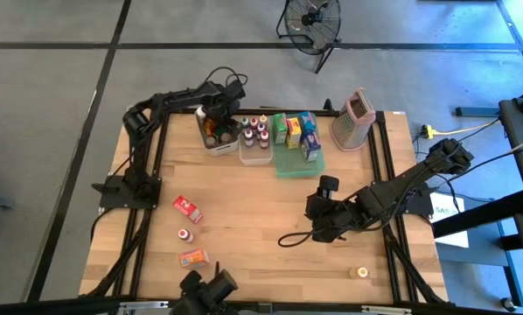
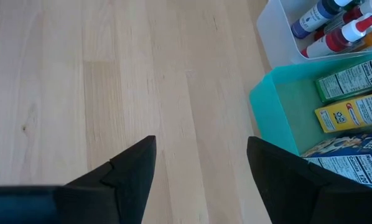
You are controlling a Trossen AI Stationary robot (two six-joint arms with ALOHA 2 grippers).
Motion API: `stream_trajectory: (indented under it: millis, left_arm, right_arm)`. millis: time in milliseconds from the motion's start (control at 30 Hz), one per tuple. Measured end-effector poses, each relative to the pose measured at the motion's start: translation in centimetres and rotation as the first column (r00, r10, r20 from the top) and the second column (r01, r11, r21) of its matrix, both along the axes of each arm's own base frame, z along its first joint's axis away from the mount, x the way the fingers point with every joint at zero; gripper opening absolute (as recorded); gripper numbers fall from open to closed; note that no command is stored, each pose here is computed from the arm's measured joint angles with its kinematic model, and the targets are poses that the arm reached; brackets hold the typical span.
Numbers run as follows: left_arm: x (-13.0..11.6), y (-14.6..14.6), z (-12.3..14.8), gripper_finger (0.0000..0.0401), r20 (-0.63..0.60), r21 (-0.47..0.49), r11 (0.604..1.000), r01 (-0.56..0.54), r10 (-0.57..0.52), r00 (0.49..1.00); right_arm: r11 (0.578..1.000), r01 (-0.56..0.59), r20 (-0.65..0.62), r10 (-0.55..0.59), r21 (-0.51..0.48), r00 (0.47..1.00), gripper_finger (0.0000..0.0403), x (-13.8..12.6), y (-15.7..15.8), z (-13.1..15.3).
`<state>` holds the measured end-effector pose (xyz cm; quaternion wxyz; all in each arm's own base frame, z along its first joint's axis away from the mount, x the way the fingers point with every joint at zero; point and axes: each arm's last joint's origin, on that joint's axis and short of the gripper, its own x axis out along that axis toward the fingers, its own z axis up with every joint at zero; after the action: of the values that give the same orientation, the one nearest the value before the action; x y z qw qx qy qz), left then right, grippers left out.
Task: Pick & Place Kitchen Items
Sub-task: Put the black seasoning can into the gray bin
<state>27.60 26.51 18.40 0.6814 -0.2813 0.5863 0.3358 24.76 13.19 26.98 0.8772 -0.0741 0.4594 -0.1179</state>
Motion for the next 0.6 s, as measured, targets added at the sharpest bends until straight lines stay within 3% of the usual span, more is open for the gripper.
stream_trajectory:
  millis: [600]
  left_arm:
    - [0.2, 0.2, -0.4, 0.0133, -0.001, 0.011, 0.999, 0.032, -0.032, 0.999]
  right_arm:
    - [1.0, -0.01, -0.007, 0.01, -0.013, 1.0, 0.0253, -0.1, -0.1, -1.1]
